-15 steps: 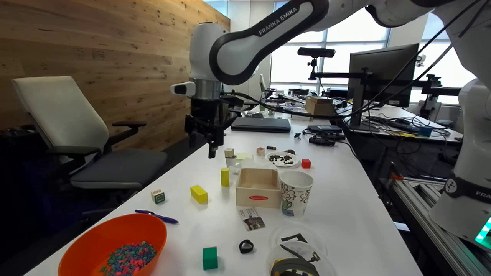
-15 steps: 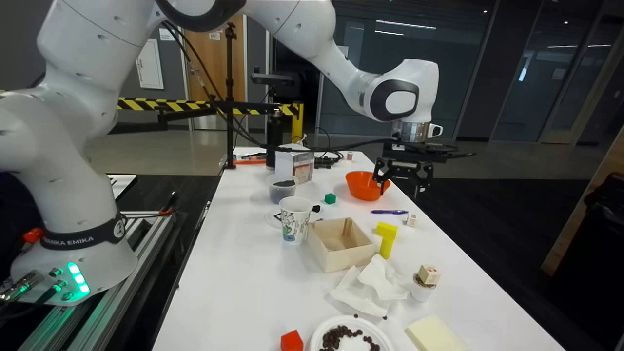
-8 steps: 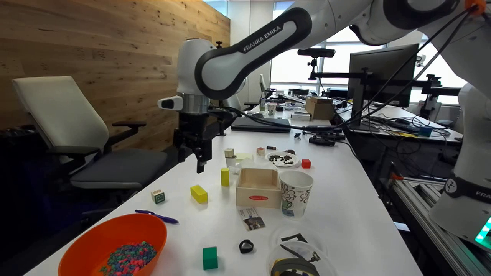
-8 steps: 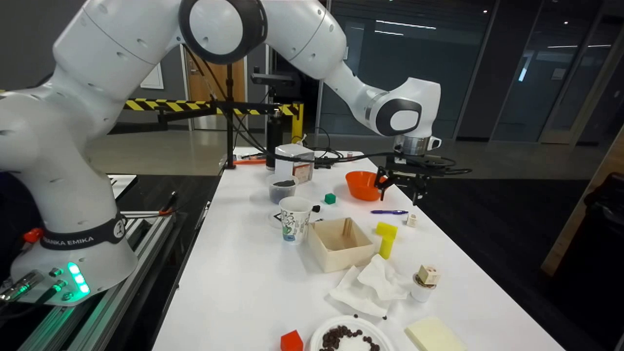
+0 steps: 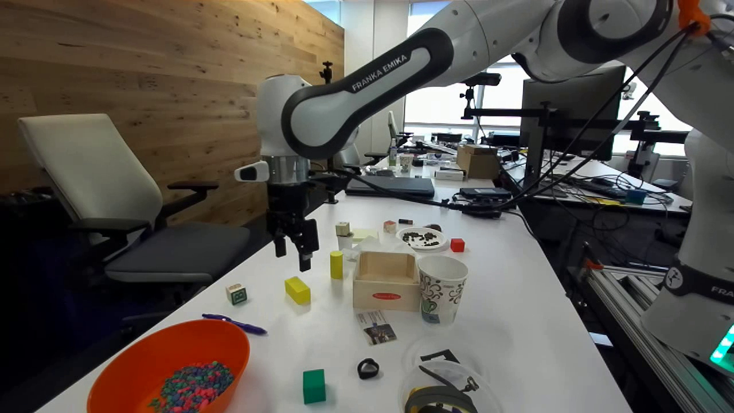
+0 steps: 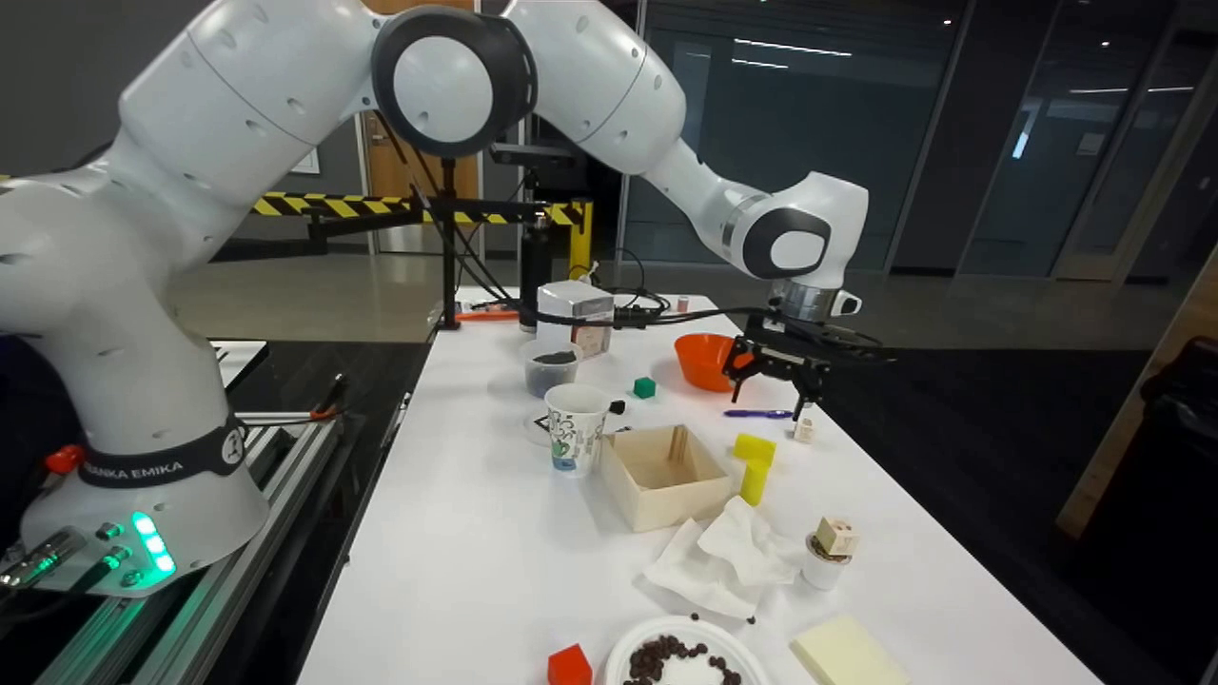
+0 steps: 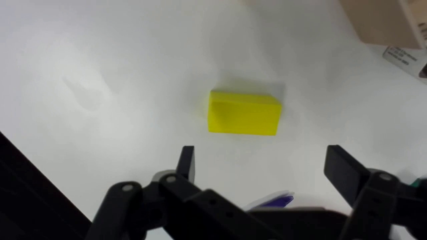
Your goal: Place the yellow rectangular block inside the wooden object
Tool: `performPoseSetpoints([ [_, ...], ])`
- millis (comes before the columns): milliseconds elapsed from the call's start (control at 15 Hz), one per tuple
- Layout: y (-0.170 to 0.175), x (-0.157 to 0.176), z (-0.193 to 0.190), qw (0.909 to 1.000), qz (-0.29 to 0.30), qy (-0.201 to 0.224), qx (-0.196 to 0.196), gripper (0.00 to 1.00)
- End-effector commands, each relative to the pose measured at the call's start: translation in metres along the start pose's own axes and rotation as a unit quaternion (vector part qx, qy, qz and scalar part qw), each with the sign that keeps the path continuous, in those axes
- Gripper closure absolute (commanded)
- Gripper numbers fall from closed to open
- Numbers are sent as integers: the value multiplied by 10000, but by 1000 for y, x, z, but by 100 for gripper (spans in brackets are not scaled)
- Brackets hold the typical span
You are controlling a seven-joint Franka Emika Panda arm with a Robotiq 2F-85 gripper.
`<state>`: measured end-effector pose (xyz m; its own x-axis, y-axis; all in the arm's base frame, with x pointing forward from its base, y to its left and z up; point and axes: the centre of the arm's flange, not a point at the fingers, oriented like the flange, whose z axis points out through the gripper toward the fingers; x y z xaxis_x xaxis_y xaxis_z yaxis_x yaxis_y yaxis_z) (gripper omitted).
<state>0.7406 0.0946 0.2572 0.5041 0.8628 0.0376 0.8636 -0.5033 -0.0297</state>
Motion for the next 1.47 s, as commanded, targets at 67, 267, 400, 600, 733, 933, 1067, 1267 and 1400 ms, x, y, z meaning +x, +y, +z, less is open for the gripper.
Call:
performPoseSetpoints([
  [67,8,7,10,9995,274,-138,61,0],
  [267,9,10,20,9994,221,-252,-36,0],
  [400,8,12,26,9992,207,-329,-107,0],
  [600,7,15,29,9990,166,-380,-154,0],
  [733,6,16,31,9988,189,-410,-194,0],
  [933,4,17,33,9985,272,-436,-195,0],
  [1067,1,18,36,9983,291,-469,-194,0],
  [1267,-3,20,44,9982,229,-499,-261,0],
  [1400,-4,19,50,9980,157,-529,-312,0],
])
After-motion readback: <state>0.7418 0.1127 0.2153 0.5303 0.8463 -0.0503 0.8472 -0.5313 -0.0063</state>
